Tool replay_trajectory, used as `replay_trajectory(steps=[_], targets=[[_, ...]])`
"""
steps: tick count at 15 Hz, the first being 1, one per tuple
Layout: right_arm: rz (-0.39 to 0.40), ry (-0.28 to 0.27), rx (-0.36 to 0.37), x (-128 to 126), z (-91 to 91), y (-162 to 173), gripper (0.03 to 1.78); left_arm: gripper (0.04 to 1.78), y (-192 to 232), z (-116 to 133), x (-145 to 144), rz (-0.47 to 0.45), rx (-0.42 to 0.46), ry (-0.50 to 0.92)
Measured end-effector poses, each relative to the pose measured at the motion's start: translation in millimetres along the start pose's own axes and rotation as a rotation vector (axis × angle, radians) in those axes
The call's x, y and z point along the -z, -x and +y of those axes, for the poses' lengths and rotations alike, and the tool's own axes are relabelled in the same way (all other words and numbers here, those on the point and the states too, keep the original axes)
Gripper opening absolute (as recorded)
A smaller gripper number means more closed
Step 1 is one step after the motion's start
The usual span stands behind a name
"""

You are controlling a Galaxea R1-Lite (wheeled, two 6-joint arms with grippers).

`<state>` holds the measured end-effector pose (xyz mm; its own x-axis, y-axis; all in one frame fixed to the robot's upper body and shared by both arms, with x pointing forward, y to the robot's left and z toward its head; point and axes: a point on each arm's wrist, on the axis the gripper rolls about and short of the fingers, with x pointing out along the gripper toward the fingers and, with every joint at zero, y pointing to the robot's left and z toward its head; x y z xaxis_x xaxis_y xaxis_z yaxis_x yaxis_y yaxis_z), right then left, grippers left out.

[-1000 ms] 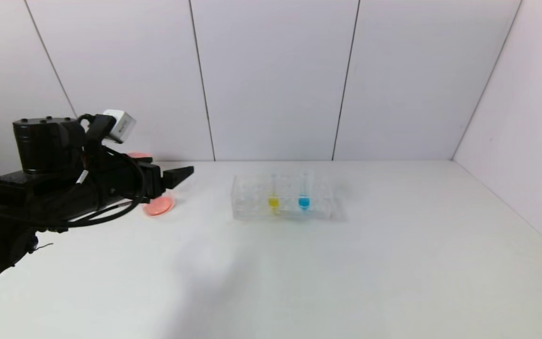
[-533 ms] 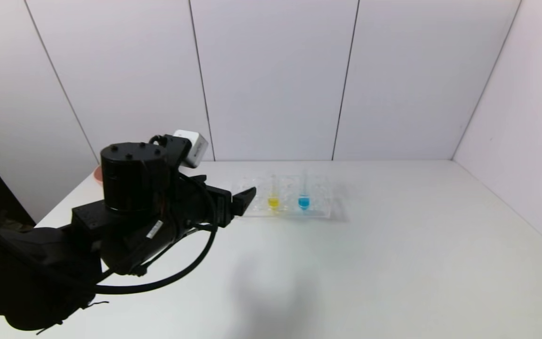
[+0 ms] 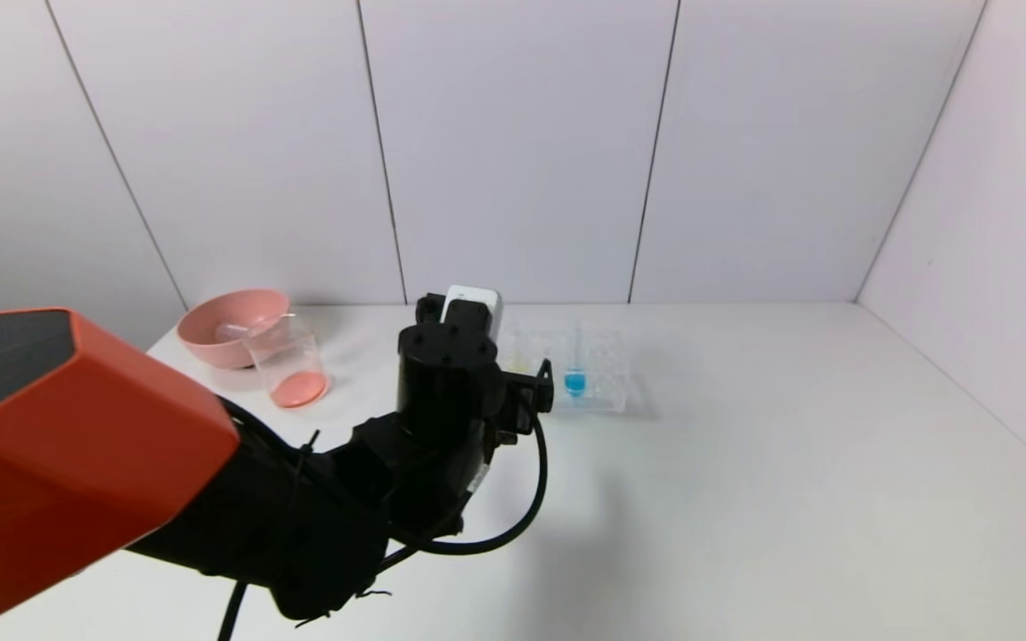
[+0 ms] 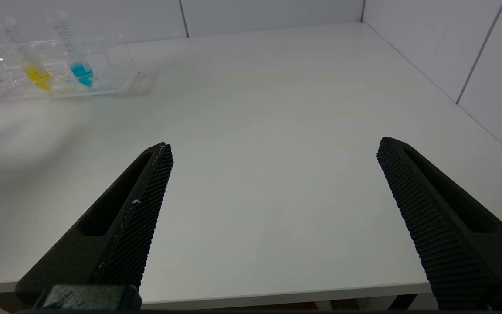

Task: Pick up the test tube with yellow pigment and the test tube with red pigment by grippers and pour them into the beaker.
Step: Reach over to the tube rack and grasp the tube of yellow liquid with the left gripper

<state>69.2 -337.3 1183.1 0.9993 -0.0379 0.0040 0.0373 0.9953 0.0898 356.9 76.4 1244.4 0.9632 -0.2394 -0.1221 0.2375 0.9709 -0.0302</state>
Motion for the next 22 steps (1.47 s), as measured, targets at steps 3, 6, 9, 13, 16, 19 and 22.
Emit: replay_trajectory(steps=[3,6,9,13,16,19,22], targets=[[0.000,0.000,0.000,0.0,0.0,0.0,1.71,1.76,-25.8,-18.0,8.8,-0.027,-0.052,0.011],[0.000,0.000,0.000,0.0,0.0,0.0,1.71,1.76,-44.8,-29.4,10.5,-0.053,-0.085,0.020],[0.000,0.000,0.000,0.0,0.0,0.0,1.71,1.76,-64.2,-36.3,13.3,-0.077,-0.115,0.007],[0.000,0.000,0.000,0.0,0.0,0.0,1.71,1.76,-88.8,-32.1,17.6,-0.104,-0.185,0.014],[0.000,0.000,0.000,0.0,0.0,0.0,1.71,1.76,-96.6,-29.8,23.7,-0.102,-0.196,0.013],[0.000,0.000,0.000,0.0,0.0,0.0,1.71,1.76,-99.1,-29.8,27.3,-0.102,-0.199,0.015],[0.000,0.000,0.000,0.0,0.0,0.0,1.71,1.65,-100.4,-29.6,29.1,-0.108,-0.196,0.019]])
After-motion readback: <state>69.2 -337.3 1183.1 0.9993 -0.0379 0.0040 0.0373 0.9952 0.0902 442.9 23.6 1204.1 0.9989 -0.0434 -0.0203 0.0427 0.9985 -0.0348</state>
